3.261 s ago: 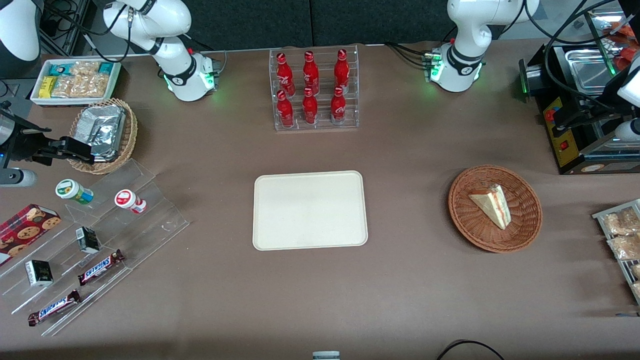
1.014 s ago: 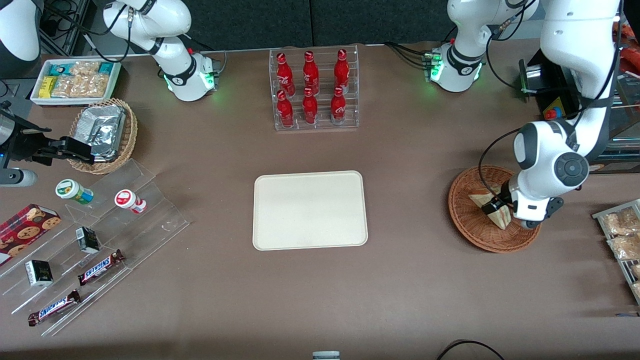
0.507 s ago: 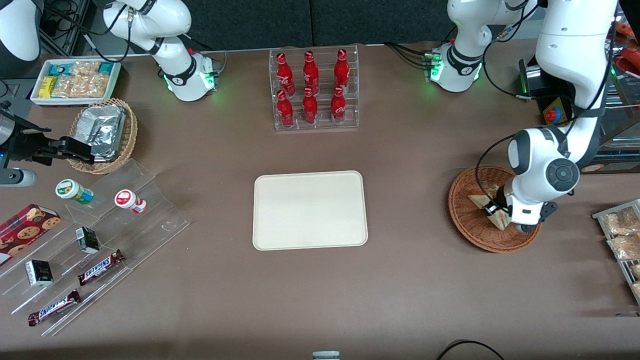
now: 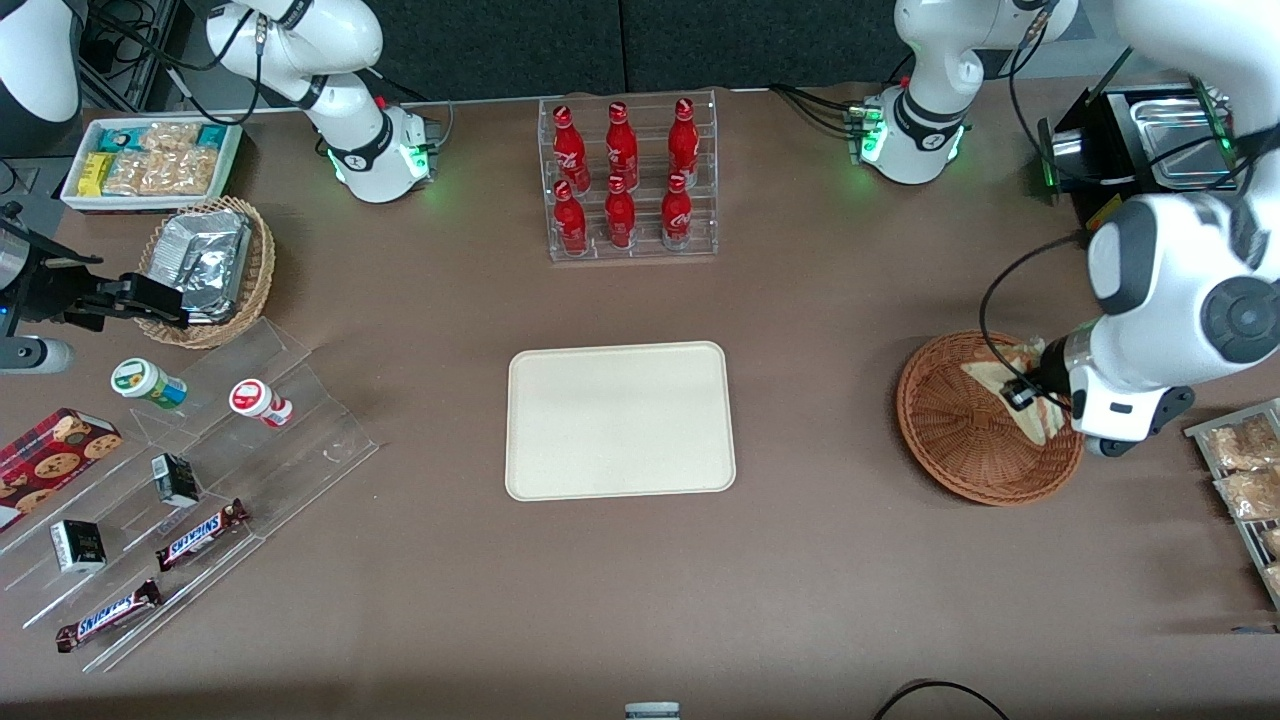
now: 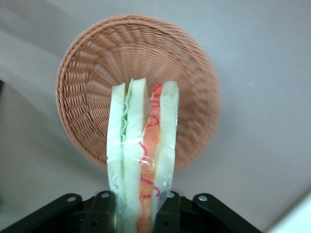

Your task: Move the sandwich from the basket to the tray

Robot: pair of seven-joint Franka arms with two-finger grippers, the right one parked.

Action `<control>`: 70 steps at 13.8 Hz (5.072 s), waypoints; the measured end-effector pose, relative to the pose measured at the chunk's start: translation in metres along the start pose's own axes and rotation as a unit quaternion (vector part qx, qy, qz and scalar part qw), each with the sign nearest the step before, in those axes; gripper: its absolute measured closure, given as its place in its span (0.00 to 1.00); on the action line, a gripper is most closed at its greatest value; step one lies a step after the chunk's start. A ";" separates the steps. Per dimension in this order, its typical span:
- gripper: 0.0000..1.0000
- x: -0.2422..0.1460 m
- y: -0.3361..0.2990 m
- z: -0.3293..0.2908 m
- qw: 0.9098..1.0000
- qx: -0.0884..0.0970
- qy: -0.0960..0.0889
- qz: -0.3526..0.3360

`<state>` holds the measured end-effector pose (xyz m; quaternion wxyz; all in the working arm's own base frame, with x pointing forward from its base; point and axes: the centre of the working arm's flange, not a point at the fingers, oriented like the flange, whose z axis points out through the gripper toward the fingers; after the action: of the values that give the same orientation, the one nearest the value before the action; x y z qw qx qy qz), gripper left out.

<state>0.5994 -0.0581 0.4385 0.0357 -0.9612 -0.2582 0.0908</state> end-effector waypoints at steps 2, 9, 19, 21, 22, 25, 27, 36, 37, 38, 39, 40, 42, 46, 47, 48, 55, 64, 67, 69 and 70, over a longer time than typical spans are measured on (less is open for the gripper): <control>0.81 -0.035 0.045 -0.033 1.000 -0.004 0.008 0.009; 0.81 -0.187 0.208 -0.008 0.994 0.014 0.014 0.105; 0.84 -0.259 0.377 0.104 0.967 -0.063 0.047 0.241; 0.84 -0.262 0.390 0.131 0.963 -0.074 0.050 0.255; 0.84 -0.264 0.396 0.148 0.961 -0.077 0.049 0.263; 0.84 -0.276 0.412 0.196 0.951 -0.086 0.049 0.293; 0.84 -0.280 0.416 0.218 0.950 -0.084 0.048 0.298; 0.38 -0.275 0.419 0.200 0.962 -0.092 0.049 0.250; 0.29 -0.270 0.415 0.184 0.965 -0.083 0.046 0.244; 0.20 -0.262 0.406 0.164 0.968 -0.070 0.040 0.238; 0.09 -0.250 0.393 0.141 0.971 -0.056 0.034 0.230; 0.01 -0.236 0.376 0.116 0.973 -0.042 0.026 0.226; 0.00 -0.213 0.339 0.069 0.970 -0.029 0.015 0.241; 0.00 -0.175 0.247 0.020 0.963 -0.018 0.022 0.270; 0.00 -0.162 0.220 0.015 0.960 -0.015 0.023 0.279; 0.00 -0.148 0.192 0.011 0.957 -0.012 0.023 0.287; 0.00 -0.055 0.015 0.008 0.949 -0.012 0.011 0.316; 0.00 -0.067 -0.116 -0.106 0.950 -0.021 0.063 0.304; 0.00 -0.074 -0.118 -0.137 0.949 -0.023 0.075 0.306; 0.00 -0.078 -0.120 -0.156 0.948 -0.024 0.084 0.305; 0.00 -0.081 -0.121 -0.165 0.950 -0.025 0.086 0.299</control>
<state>0.5034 0.0024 0.6271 0.0046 -0.9990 0.0431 0.0081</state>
